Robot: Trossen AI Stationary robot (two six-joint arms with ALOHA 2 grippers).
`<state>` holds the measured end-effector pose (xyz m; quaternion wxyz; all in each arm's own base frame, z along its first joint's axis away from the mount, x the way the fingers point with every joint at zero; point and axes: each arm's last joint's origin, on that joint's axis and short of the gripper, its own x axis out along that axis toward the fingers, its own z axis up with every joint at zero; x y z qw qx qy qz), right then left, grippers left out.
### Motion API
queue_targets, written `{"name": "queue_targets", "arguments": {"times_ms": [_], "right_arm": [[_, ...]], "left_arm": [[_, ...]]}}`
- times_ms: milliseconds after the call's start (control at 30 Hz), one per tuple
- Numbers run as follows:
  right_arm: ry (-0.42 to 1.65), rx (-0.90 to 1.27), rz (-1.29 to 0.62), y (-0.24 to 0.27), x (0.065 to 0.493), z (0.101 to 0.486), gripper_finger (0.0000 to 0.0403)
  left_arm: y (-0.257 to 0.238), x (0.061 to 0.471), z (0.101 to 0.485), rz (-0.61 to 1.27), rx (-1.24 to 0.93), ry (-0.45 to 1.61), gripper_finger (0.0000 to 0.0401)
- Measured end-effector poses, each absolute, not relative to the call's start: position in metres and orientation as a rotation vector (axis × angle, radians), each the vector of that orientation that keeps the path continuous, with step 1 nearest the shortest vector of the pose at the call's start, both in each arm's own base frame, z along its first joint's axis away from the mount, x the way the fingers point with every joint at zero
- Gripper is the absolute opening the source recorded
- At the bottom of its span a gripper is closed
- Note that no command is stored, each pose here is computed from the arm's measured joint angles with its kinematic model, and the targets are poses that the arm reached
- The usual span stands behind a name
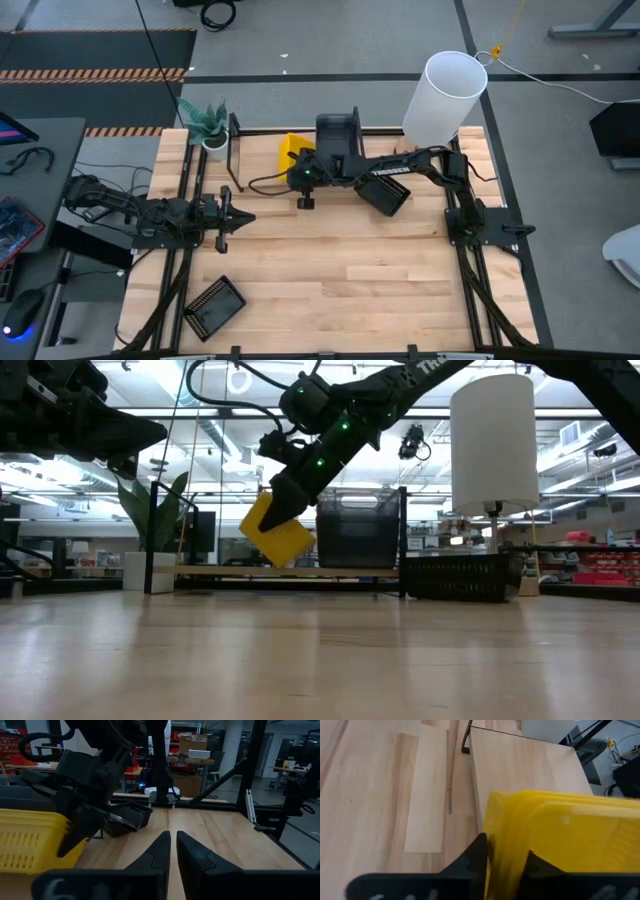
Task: Stack baskets on shelf by color
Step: Put the stacked yellow bins on the shelf
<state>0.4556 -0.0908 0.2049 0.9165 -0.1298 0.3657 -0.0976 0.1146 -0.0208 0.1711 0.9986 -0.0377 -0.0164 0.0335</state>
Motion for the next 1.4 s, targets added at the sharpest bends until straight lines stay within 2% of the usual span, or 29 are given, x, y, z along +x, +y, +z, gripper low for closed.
{"name": "queue_targets", "arguments": {"times_ms": [233,400,700,900,1167,1233,1400], "right_arm": [[0.744,-0.254,-0.208,-0.091,0.456,0.205,0.0123],[0.733,-0.218,-0.228,-0.093,0.456,0.206,0.0147],[0.747,-0.167,-0.296,-0.091,0.455,0.205,0.0135],[0.742,-0.236,-0.269,-0.078,0.459,0.208,0.0131],[0.686,-0.269,-0.275,-0.063,0.471,0.253,0.0131],[0.691,-0.235,-0.326,-0.064,0.471,0.265,0.0131],[0.82,-0.228,-0.416,-0.08,0.46,0.279,0.013]], "left_arm": [[-0.021,0.115,0.171,0.067,-0.076,-0.033,0.0029],[-0.021,0.115,0.171,0.067,-0.075,-0.032,0.0032],[-0.021,0.115,0.171,0.067,-0.075,-0.033,0.0036],[-0.021,0.115,0.171,0.067,-0.075,-0.033,0.0028],[-0.021,0.115,0.171,0.067,-0.075,-0.033,0.0038],[-0.021,0.115,0.171,0.067,-0.075,-0.033,0.0039],[-0.021,0.115,0.171,0.067,-0.075,-0.033,0.0032]]}}
